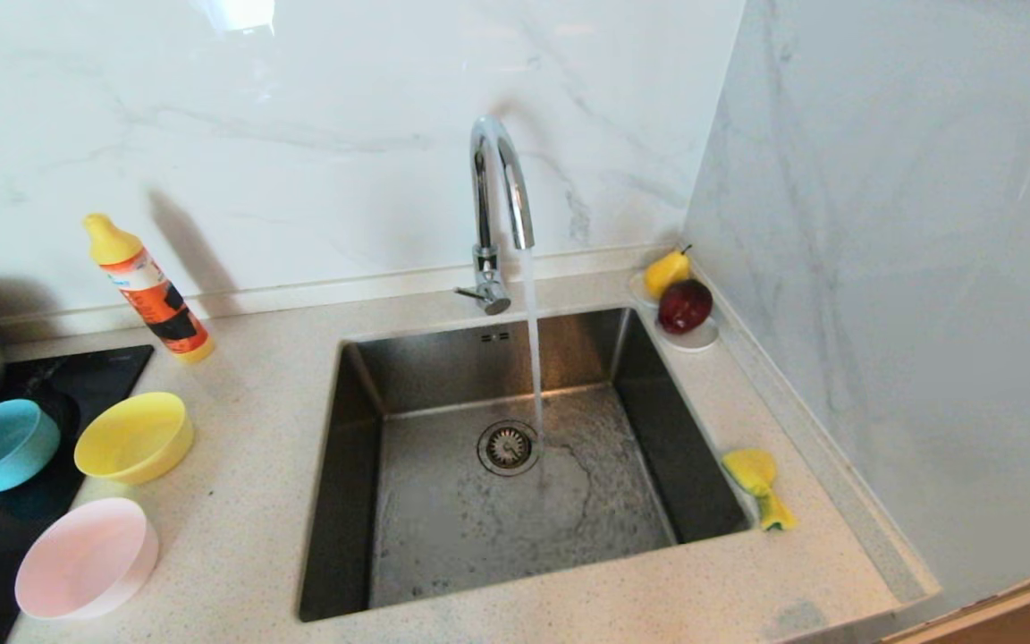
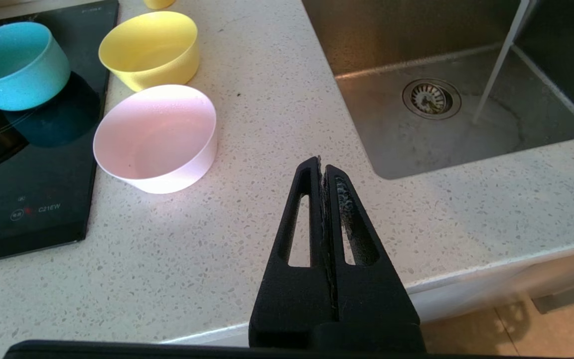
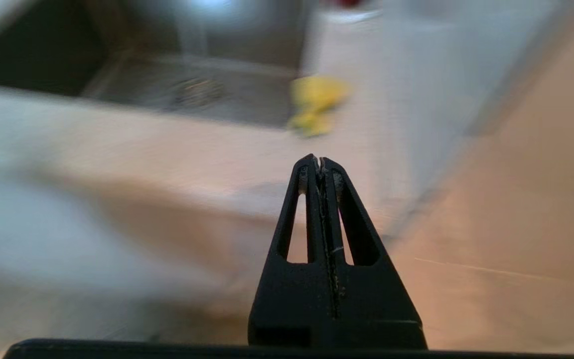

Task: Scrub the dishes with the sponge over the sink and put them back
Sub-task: Turn off the faucet

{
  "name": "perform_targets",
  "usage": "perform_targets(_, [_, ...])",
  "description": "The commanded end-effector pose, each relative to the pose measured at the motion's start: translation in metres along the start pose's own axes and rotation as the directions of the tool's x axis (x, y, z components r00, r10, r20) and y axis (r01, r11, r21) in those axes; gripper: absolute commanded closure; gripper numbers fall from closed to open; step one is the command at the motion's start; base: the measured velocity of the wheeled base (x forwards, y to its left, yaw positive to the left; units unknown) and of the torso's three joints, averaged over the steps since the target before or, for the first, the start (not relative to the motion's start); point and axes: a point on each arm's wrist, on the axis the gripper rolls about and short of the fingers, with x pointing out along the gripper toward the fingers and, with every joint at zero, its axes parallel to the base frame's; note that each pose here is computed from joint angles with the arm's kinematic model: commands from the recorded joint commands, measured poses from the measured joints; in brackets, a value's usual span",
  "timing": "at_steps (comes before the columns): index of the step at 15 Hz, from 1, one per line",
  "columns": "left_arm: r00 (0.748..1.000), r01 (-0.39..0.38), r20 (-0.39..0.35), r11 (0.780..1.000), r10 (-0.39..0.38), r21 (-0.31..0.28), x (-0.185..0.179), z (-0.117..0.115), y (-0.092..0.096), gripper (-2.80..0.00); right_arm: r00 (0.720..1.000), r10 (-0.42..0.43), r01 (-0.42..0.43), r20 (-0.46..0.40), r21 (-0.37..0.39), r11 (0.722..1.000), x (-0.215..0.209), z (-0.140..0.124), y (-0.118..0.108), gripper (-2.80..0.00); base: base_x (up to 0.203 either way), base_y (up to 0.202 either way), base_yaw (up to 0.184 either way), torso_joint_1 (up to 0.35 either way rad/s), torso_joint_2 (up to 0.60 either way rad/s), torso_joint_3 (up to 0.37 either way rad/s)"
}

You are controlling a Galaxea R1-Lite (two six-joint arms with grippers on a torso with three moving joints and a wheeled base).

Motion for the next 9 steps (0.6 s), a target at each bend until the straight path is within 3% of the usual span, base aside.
perform_targets(1, [1.000, 0.000, -0.002, 1.000, 0.000, 0.001, 0.000, 0.000, 0.000, 0.00, 0.990, -0.131, 0.132, 0.044, -0.020, 0.991, -0.003, -0.003, -0.002, 0.00, 0.000, 0.000, 0.000, 0.000, 0.00, 0.000])
perform_targets(3, [1.000, 0.000, -0.002, 1.000, 0.000, 0.001, 0.000, 0.000, 0.000, 0.00, 0.965, -0.262, 0.262, 0.005, -0.054, 0.964, -0.002, -0.010, -0.005, 0.00, 0.000, 0.000, 0.000, 0.000, 0.00, 0.000])
perform_targets(6, [1.000, -0.001, -0.002, 1.000, 0.001, 0.001, 0.000, 0.000, 0.000, 0.00, 0.964, -0.264, 0.263, -0.018, -0.064, 0.963, -0.002, -0.013, -0.005, 0.00, 0.000, 0.000, 0.000, 0.000, 0.00, 0.000])
perform_targets(9, [1.000, -0.001, -0.001, 1.000, 0.001, 0.002, 0.000, 0.000, 0.000, 0.00, 0.966, -0.249, 0.248, -0.072, -0.017, 0.969, -0.002, -0.018, -0.004, 0.00, 0.000, 0.000, 0.000, 0.000, 0.00, 0.000])
